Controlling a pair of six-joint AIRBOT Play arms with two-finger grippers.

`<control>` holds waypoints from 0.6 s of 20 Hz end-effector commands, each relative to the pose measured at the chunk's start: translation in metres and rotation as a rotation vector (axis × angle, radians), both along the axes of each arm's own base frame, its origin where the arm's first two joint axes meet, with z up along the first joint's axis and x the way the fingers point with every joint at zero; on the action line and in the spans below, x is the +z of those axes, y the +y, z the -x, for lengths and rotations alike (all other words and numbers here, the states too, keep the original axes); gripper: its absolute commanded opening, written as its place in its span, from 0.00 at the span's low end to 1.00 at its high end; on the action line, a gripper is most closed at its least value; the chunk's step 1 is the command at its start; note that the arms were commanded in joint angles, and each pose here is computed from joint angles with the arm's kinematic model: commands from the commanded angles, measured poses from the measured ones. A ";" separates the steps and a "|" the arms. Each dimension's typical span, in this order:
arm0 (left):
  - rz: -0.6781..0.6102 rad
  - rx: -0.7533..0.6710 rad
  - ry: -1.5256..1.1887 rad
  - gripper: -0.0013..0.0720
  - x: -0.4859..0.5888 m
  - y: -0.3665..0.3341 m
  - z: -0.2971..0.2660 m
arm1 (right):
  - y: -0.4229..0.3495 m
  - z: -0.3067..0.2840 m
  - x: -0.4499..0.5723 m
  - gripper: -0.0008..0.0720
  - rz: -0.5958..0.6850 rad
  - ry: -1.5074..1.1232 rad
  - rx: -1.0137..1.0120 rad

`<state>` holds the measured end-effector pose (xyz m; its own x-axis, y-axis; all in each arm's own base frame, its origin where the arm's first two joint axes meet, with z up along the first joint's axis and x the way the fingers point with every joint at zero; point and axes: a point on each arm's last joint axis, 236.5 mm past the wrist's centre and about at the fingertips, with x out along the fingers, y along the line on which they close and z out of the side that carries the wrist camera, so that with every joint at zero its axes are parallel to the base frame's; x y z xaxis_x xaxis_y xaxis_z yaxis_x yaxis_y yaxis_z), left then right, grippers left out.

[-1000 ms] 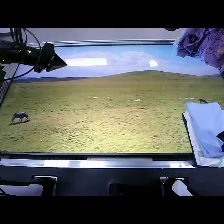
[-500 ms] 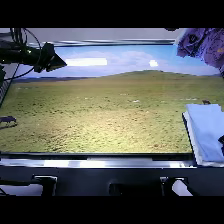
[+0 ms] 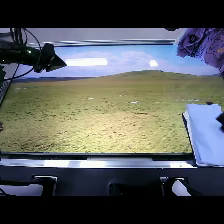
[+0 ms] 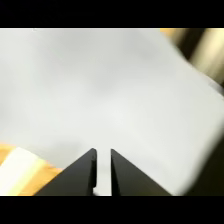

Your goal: Fold the clothes and pants, and hang the long-sleeved shirts on hangers.

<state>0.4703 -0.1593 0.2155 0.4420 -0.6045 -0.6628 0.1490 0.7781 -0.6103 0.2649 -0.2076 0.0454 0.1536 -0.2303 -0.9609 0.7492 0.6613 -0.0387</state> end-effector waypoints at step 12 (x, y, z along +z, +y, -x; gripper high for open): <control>-0.473 -0.018 -0.214 0.04 -0.014 0.042 0.067 | 0.401 -0.109 0.070 0.06 -0.082 -0.452 1.234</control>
